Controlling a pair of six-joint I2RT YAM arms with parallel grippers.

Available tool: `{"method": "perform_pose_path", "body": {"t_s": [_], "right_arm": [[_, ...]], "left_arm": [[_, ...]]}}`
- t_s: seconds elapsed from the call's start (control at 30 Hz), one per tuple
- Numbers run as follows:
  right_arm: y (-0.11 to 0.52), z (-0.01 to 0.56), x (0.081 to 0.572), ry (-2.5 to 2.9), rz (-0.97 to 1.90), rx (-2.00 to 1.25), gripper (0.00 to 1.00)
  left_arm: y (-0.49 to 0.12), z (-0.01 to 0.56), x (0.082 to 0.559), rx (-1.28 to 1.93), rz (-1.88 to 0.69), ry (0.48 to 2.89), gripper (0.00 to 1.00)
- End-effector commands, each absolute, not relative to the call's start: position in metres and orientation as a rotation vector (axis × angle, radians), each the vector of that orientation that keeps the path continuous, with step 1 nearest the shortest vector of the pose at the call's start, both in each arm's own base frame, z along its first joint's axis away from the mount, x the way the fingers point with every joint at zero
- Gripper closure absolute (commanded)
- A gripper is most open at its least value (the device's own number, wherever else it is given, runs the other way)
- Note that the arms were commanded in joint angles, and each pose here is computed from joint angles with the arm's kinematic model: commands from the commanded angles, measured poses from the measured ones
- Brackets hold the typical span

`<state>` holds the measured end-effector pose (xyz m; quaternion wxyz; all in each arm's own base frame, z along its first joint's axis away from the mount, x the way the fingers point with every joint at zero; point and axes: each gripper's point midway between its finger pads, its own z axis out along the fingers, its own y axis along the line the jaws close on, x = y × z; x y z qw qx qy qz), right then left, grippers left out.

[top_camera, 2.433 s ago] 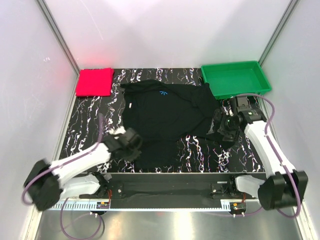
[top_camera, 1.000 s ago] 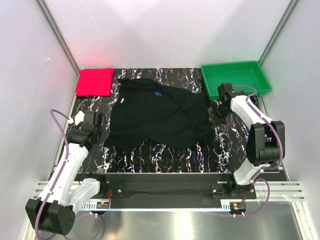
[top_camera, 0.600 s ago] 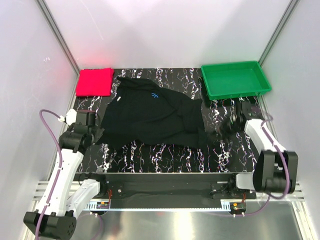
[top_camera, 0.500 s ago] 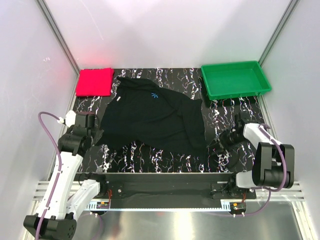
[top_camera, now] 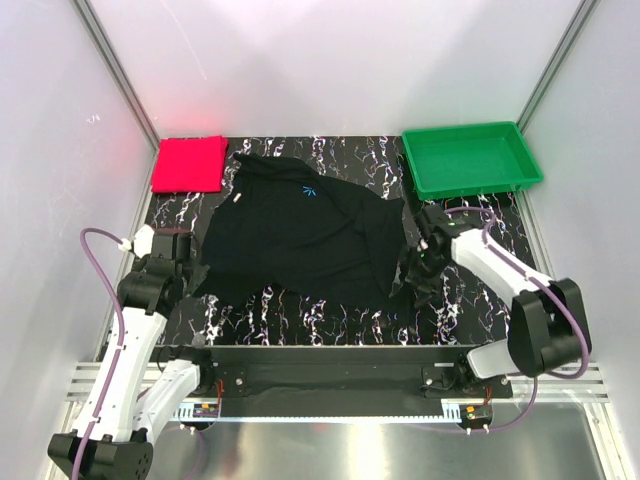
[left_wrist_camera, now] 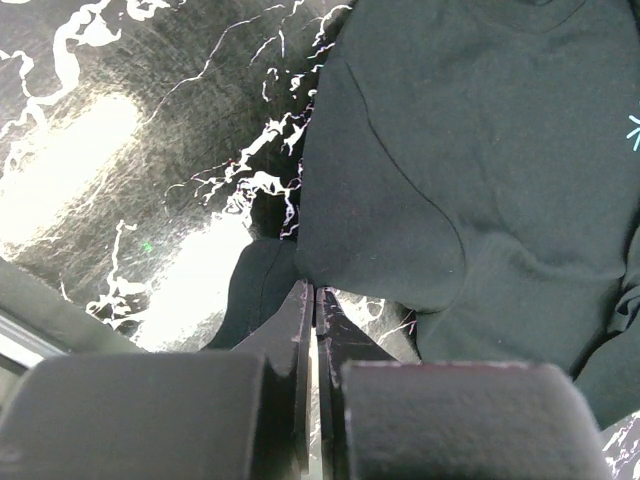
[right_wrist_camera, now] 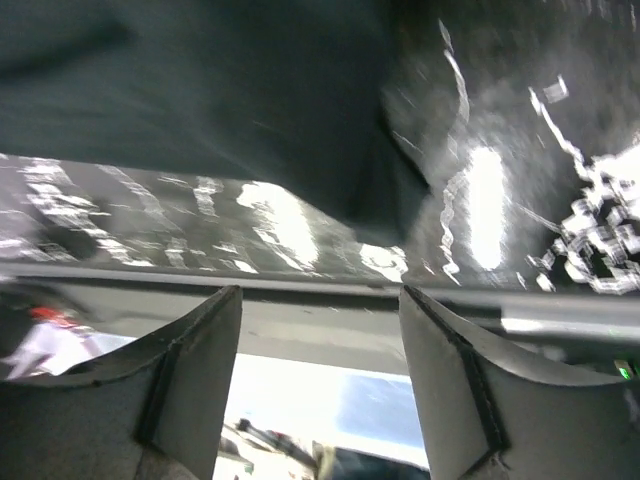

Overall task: Fold and stack the t-shirts
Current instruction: Flatten the tshirt out

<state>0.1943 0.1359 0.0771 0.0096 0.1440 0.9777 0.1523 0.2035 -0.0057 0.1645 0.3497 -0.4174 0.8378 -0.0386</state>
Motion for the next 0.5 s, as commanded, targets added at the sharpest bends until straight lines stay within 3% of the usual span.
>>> {"method": "perform_pose_path", "body": {"t_s": [0.0, 0.47], "right_arm": [[0.114, 0.065, 0.170, 3.160, 0.172, 0.454, 0.30], [0.135, 0.045, 0.151, 3.179, 0.145, 0.420, 0.44]], "left_arm": [[-0.009, 0.163, 0.210, -1.056, -0.136, 2.167, 1.00], [-0.018, 0.153, 0.207, -1.049, -0.174, 2.210, 1.00]]}}
